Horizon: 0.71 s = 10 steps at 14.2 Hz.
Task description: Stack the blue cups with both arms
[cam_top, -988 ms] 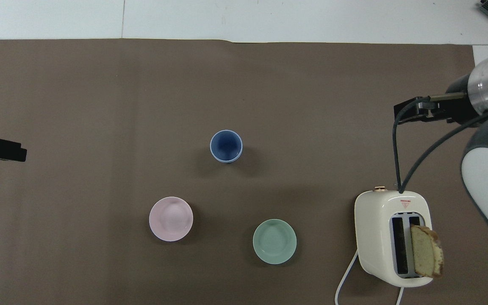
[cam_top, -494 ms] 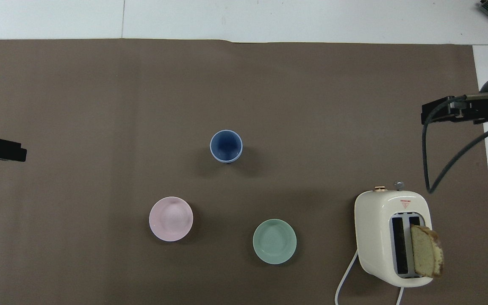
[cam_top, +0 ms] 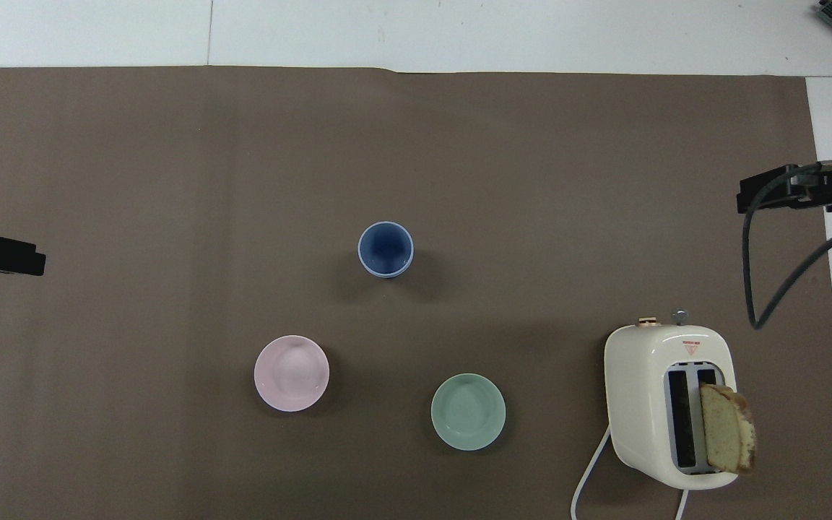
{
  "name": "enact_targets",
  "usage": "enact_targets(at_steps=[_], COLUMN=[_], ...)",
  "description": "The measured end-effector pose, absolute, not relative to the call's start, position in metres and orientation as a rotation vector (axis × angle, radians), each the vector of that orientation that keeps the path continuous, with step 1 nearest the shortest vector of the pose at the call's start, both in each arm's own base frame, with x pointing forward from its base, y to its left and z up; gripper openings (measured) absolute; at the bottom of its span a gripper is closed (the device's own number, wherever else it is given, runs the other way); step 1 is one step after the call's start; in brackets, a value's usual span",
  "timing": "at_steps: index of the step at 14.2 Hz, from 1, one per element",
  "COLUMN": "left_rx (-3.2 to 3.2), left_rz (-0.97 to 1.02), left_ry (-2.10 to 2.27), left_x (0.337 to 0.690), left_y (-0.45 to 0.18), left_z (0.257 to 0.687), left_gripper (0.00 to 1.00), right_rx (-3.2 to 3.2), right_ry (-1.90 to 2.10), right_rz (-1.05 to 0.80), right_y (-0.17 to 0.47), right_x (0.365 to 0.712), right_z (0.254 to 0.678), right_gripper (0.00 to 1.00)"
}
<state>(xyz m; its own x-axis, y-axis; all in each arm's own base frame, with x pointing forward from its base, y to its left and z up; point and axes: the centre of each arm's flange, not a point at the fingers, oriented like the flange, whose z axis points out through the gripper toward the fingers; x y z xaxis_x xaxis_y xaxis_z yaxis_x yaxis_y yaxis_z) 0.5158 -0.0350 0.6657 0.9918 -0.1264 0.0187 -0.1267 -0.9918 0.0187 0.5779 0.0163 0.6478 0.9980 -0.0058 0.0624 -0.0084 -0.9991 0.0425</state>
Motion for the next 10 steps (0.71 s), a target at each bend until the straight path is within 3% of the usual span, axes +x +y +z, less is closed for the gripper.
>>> enact_targets(at_steps=[10], left_rx=[3.115], left_rz=[0.027], left_ry=[-0.198], left_x=[0.5158], left_y=[-0.035], left_z=[0.6657], left_gripper=[1.0], right_rx=[3.098], right_ry=[-0.003], right_rz=[0.097], right_y=[0.0193], right_x=[0.5778], right_z=[0.648], right_gripper=[1.0])
